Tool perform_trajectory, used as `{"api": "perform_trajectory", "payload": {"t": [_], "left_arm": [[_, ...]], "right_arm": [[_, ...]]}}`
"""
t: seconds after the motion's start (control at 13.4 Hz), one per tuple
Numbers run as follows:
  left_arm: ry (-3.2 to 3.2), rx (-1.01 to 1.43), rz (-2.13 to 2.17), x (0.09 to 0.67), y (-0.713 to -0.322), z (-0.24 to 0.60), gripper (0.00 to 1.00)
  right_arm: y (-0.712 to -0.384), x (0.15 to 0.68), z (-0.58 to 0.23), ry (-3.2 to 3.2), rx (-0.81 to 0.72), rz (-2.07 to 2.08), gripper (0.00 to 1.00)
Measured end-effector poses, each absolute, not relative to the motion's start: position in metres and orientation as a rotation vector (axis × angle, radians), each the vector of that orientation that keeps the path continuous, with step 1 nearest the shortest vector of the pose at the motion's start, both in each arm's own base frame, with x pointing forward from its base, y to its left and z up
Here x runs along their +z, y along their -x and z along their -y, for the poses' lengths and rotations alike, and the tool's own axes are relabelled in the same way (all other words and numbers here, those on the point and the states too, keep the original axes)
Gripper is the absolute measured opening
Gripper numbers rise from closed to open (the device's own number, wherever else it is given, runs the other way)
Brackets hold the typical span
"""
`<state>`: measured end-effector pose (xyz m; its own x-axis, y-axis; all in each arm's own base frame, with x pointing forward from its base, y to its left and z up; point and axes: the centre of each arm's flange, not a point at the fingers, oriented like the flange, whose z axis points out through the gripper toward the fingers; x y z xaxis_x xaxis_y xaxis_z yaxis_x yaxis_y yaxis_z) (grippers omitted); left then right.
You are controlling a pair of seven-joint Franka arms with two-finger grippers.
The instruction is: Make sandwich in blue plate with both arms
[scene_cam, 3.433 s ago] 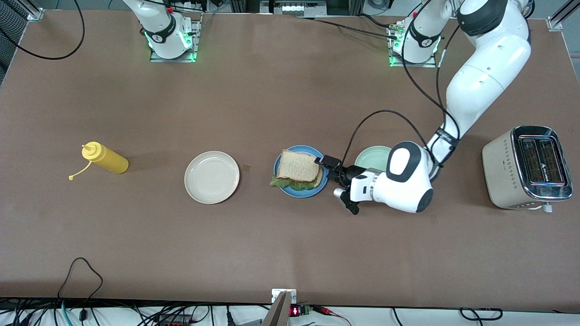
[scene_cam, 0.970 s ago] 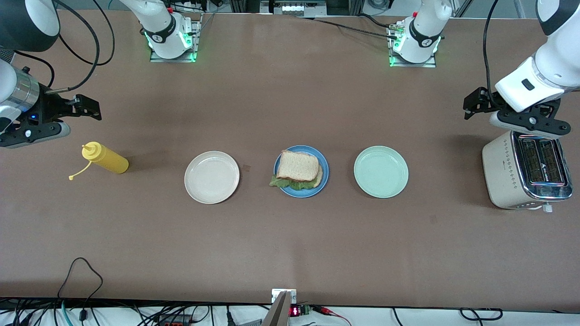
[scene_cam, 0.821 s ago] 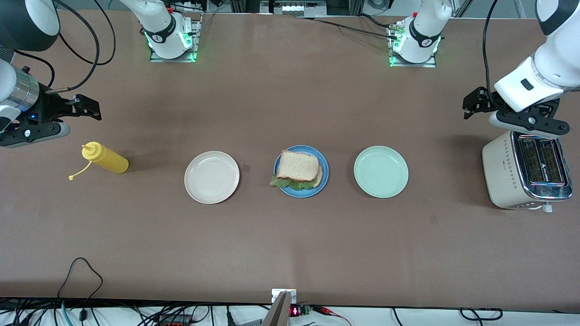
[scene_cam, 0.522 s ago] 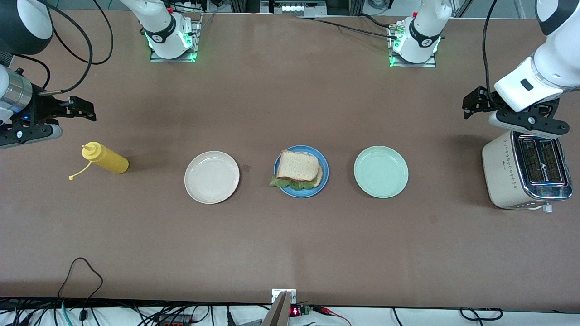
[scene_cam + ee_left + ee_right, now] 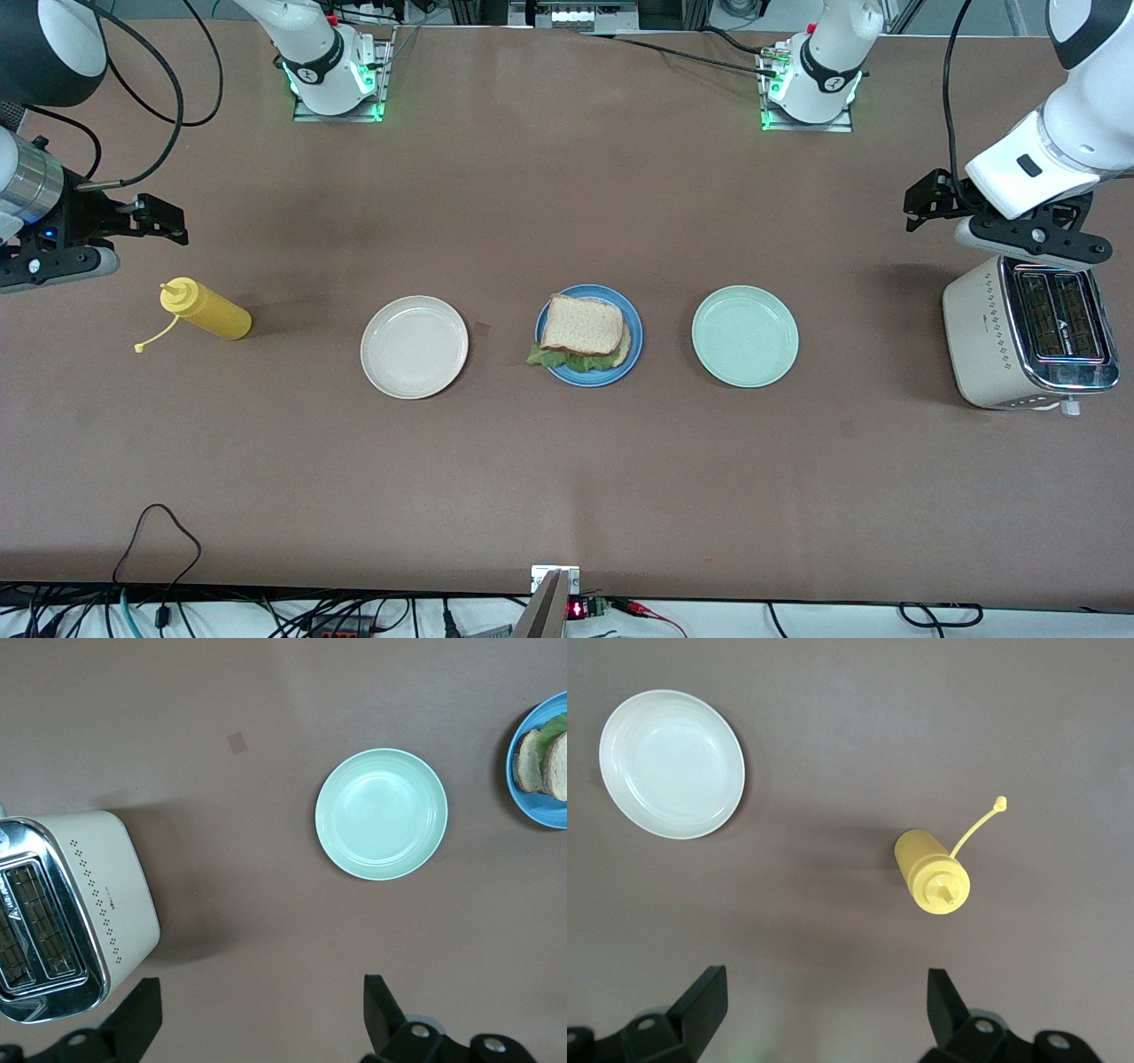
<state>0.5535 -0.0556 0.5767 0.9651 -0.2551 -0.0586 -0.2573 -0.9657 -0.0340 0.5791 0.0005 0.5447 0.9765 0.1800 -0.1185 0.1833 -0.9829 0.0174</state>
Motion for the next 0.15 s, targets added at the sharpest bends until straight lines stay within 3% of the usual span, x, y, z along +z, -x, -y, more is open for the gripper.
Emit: {"api": "perform_trajectory", "payload": {"t": [0.15], "left_arm": [[3.073, 0.083, -0.402, 0.5767, -0.5534, 0.0560, 1.00]], "right_arm": [[-0.5788, 0.5445, -0.0008, -3.097, -0.185, -0.252, 1.00]]}}
